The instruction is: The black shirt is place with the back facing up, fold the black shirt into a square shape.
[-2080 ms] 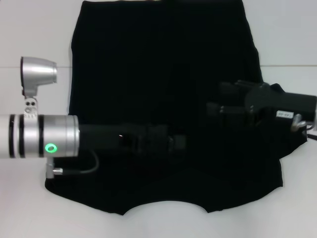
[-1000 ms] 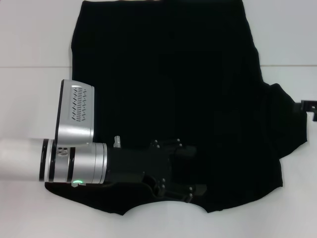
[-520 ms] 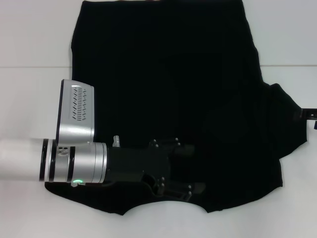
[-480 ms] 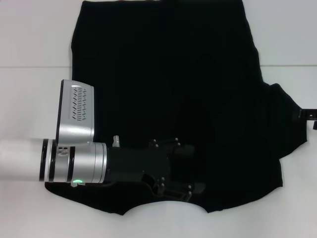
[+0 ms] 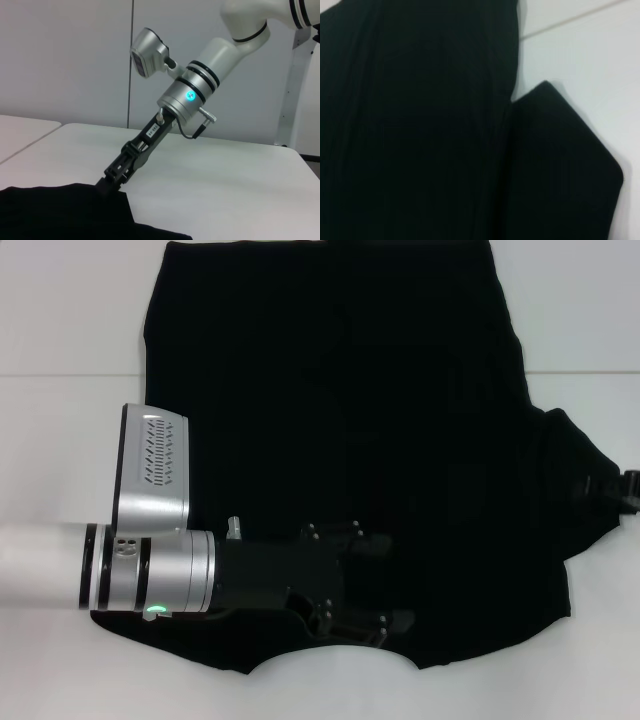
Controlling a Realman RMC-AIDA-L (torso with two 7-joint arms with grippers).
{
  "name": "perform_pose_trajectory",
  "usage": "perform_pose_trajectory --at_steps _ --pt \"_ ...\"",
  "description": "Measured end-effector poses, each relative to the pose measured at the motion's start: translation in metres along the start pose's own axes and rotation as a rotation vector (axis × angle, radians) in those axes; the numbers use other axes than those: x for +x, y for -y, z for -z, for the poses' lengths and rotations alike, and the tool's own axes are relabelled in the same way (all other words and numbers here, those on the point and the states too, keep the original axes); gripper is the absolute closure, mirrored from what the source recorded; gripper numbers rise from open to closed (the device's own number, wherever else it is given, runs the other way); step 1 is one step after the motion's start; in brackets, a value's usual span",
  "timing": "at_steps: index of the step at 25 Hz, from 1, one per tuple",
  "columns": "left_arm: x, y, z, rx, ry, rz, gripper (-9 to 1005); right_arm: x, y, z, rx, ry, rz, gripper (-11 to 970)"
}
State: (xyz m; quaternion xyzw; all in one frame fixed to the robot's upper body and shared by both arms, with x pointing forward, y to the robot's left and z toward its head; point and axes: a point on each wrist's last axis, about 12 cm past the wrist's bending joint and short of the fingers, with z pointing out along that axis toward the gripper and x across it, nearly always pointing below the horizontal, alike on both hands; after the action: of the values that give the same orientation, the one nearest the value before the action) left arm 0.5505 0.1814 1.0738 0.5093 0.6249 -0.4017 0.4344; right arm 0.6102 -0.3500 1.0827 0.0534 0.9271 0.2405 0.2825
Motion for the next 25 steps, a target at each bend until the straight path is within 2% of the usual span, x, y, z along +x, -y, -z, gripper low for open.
perform_pose_trajectory --at_steps 11,25 --pt "0.0002 -0.0001 0.0007 -0.004 0.001 0.001 88 0.0017 -0.0016 -0.0048 0.012 -0.008 0.022 120" --pt "0.0000 -0.0004 0.0009 -0.004 0.001 -0.001 87 0.0040 -0.0047 -0.0109 0.020 0.003 0.035 700"
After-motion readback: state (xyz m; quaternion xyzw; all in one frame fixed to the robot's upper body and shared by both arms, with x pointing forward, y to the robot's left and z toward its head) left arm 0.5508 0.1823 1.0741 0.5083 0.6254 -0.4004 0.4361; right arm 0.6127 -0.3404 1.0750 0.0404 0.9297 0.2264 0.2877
